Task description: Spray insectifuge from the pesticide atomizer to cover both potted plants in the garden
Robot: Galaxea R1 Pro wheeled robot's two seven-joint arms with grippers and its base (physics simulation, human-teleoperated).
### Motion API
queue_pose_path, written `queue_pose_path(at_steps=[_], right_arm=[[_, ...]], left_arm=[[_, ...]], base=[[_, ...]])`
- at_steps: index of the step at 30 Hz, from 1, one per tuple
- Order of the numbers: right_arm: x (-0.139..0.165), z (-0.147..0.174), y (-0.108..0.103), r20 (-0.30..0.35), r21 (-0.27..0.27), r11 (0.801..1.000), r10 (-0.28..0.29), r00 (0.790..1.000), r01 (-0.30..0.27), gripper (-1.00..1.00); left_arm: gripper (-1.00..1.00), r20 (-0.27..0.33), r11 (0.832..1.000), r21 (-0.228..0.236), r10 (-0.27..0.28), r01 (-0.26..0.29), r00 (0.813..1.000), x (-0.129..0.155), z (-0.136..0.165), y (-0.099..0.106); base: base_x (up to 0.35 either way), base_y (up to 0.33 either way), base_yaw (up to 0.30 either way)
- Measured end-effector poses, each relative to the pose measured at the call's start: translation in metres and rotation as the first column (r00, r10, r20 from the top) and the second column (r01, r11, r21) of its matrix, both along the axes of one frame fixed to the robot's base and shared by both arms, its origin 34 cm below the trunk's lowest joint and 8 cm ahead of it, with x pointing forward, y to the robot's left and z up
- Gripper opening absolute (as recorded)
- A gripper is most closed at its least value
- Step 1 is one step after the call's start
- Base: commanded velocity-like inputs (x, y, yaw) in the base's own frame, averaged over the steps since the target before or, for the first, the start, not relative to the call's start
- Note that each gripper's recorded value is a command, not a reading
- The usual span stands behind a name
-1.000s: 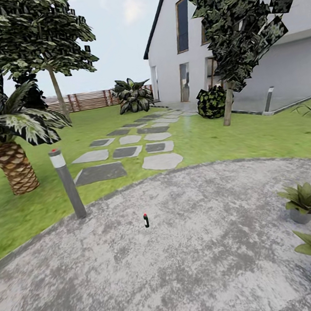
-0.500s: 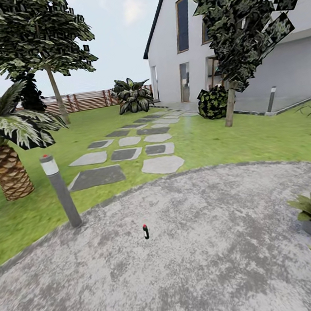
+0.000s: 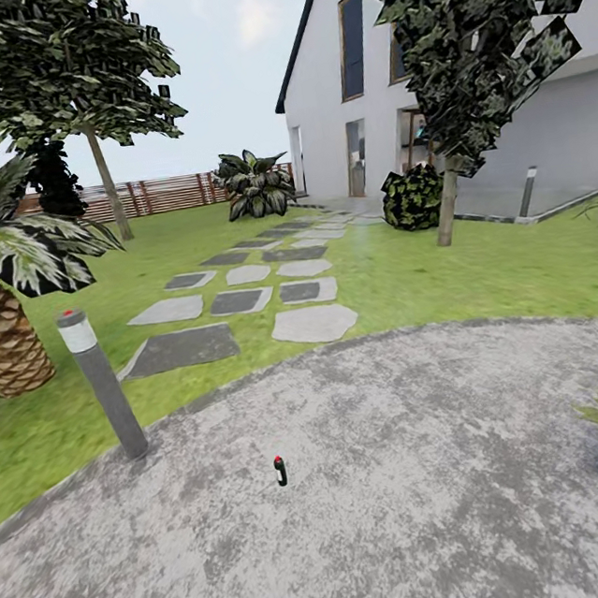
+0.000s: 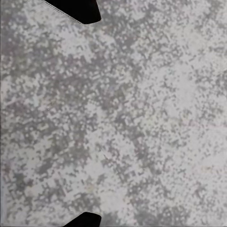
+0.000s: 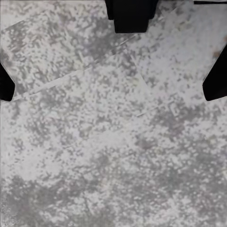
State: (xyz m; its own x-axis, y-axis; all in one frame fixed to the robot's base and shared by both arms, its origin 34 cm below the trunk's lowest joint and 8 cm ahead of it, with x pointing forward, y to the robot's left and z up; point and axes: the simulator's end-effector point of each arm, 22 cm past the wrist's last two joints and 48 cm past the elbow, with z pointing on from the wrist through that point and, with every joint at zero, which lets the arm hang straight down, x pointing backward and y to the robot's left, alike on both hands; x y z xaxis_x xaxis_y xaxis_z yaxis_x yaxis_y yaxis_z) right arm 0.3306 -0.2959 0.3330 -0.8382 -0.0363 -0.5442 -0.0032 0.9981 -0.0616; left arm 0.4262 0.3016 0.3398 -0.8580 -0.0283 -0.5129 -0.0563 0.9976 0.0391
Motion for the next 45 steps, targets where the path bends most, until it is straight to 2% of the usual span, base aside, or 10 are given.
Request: queue_pose_path(at_steps=[22,32,45], right_arm=[[0.0,0.0,-0.0004,0.0,0.0,1.0,-0.001,1.0,0.001,1.0],[0.0,0.0,-0.0004,0.0,0.0,1.0,-0.001,1.0,0.001,1.0],[0.0023,0.0015,-0.0002,0.007,0.001,1.0,0.0,1.0,0.0,1.0]], left_arm=[[1.0,0.0,1.0,0.0,0.0,0.0,1.0,-0.0002,-0.0001,0.0],[1.0,-0.001,1.0,0.0,-0.004,0.004,1.0,-0.0002,-0.0002,-0.0012],[1.0,0.007,1.0,0.0,-0.004,0.004,1.0,0.0023,0.002,-0.0012]], base=[[0.334,-0.001,0.0],[0.315,-0.099,-0.002],[0.29,-0.146,-0.187]])
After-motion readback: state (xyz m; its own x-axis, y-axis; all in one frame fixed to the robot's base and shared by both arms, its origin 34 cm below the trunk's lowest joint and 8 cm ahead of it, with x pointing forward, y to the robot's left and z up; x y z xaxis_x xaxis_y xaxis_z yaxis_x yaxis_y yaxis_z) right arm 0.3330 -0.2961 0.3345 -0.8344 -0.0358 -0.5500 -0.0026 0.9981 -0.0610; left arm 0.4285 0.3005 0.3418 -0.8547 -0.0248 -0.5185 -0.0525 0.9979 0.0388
